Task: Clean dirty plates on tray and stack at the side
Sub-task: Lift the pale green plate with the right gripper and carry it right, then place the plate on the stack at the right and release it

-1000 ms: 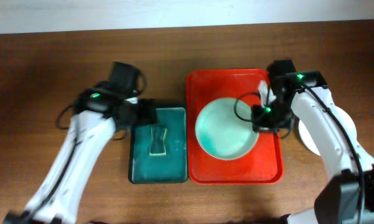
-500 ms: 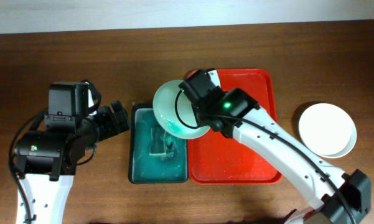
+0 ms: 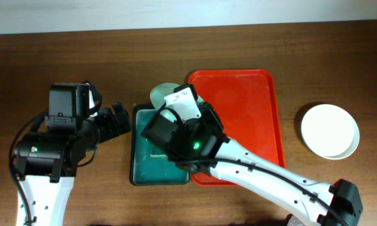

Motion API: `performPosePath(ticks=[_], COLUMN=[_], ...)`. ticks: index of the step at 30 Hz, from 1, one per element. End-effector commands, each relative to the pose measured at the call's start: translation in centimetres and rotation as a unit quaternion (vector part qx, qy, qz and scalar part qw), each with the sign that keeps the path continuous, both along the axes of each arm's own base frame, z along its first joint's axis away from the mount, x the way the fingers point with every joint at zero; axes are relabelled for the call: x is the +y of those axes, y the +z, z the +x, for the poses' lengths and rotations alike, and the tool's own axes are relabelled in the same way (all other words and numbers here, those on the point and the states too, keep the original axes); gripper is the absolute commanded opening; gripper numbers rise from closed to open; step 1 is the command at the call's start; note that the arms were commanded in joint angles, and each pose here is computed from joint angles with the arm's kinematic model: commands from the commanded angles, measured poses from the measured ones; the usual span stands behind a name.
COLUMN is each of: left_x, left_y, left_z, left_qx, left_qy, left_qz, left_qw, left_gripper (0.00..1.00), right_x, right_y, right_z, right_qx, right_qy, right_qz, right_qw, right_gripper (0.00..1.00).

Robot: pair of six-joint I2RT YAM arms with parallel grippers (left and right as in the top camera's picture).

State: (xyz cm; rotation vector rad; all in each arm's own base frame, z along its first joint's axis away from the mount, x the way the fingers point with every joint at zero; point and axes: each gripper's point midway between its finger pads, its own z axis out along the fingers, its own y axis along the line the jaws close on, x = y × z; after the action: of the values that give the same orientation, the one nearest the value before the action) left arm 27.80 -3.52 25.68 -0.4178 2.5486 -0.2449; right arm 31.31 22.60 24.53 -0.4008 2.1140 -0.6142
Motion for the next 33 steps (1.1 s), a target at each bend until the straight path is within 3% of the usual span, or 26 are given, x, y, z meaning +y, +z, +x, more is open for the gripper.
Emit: performPosePath(ticks=[1, 29, 31, 33], left_x=[0.1, 0.1, 0.1, 0.1], left_y=[0.4, 0.4, 0.4, 0.4], left_z=[0.0, 0.0, 0.0, 0.0], left_qx=[-0.005, -0.005, -0.005, -0.005], left_qy=[-0.003, -0.003, -0.003, -0.003], left_qz=[0.003, 0.003, 0.003, 0.003], left_qw=[1.000, 1.000, 1.000, 1.000], left_gripper=[0.99, 0.99, 1.00, 0.99], right_x=[0.2, 1.1, 1.6, 2.2], right_y=[2.2, 2.0, 0.3, -2.6], right_z=[-0.5, -1.0, -1.1, -1.3], right_qx=[-0.057, -0.062, -0.022, 0.070], right_qy=[-0.007, -0.011, -0.016, -0.016], right_qz=[-0.024, 0.015, 0.068, 0.132], right_qw=[0.998, 0.998, 0.997, 0.989], right_gripper=[0.04, 0.04, 0.04, 0.04])
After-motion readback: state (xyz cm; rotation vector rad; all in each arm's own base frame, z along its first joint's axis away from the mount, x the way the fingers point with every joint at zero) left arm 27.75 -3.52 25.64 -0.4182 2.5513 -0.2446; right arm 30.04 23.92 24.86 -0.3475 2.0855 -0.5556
